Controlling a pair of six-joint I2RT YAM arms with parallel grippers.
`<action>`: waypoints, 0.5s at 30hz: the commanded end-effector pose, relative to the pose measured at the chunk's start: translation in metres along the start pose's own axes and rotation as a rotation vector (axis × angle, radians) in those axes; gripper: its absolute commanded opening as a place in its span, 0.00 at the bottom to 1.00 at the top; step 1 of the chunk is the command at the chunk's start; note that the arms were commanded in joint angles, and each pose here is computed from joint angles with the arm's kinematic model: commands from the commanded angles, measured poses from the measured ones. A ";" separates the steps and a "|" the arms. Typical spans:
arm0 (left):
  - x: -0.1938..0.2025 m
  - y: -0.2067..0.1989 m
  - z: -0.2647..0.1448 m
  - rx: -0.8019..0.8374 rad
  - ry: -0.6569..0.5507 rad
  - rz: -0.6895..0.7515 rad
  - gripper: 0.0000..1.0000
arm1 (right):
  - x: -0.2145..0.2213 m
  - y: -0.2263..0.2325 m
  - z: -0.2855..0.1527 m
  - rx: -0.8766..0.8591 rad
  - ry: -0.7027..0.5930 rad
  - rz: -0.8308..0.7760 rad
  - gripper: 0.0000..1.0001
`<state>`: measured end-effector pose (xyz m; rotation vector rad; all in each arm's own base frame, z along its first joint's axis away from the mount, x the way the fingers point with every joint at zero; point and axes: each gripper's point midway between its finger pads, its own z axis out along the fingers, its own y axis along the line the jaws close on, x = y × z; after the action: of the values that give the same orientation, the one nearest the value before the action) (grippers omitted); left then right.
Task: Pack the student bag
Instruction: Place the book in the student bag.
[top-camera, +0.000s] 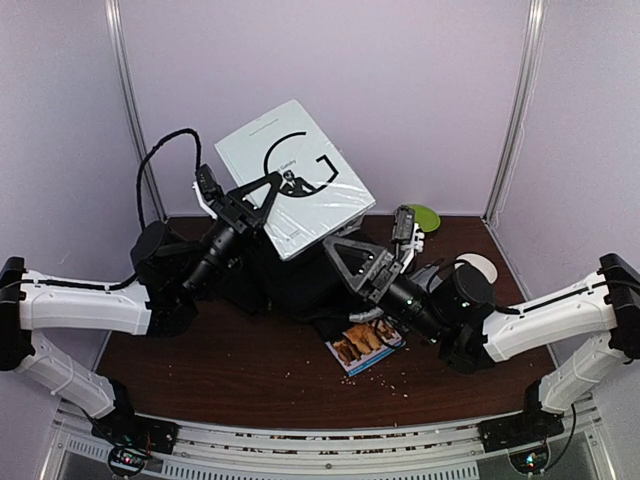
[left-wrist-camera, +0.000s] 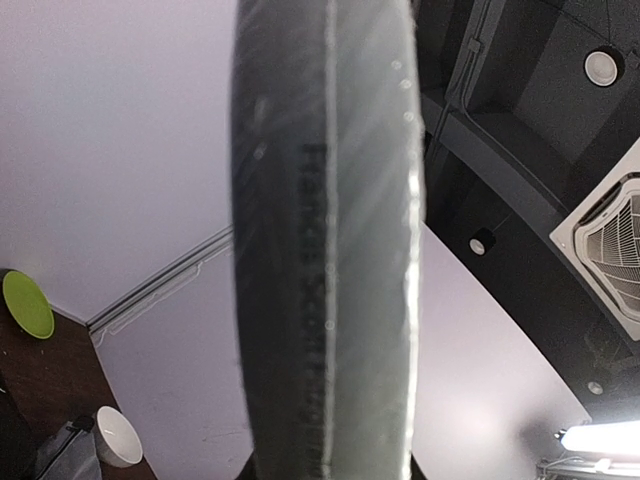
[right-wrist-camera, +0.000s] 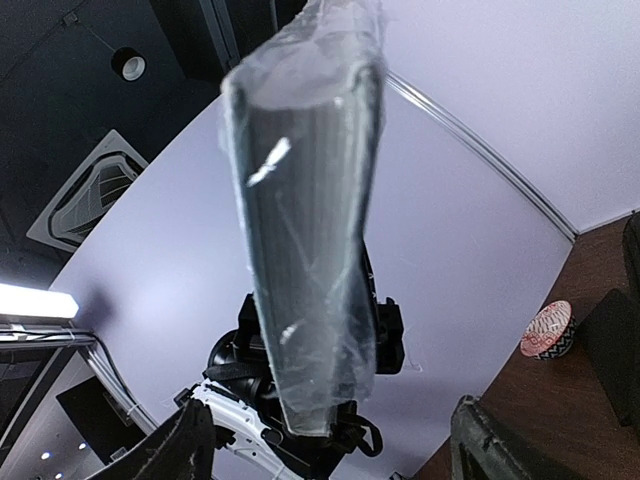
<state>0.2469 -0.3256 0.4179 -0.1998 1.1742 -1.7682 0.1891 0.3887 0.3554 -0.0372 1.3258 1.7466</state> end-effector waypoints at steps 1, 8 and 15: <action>-0.037 -0.060 -0.004 0.183 -0.122 -0.034 0.00 | 0.000 0.030 0.014 -0.087 0.048 -0.030 0.81; -0.029 -0.059 -0.003 0.194 -0.110 -0.060 0.00 | -0.011 0.021 0.021 -0.047 -0.009 0.008 0.75; -0.030 -0.058 -0.004 0.197 -0.118 -0.073 0.00 | -0.012 0.016 0.033 -0.056 -0.004 0.053 0.62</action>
<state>0.2441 -0.3262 0.4188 -0.2221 1.1711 -1.7877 0.1972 0.4027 0.3813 -0.0390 1.2954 1.7951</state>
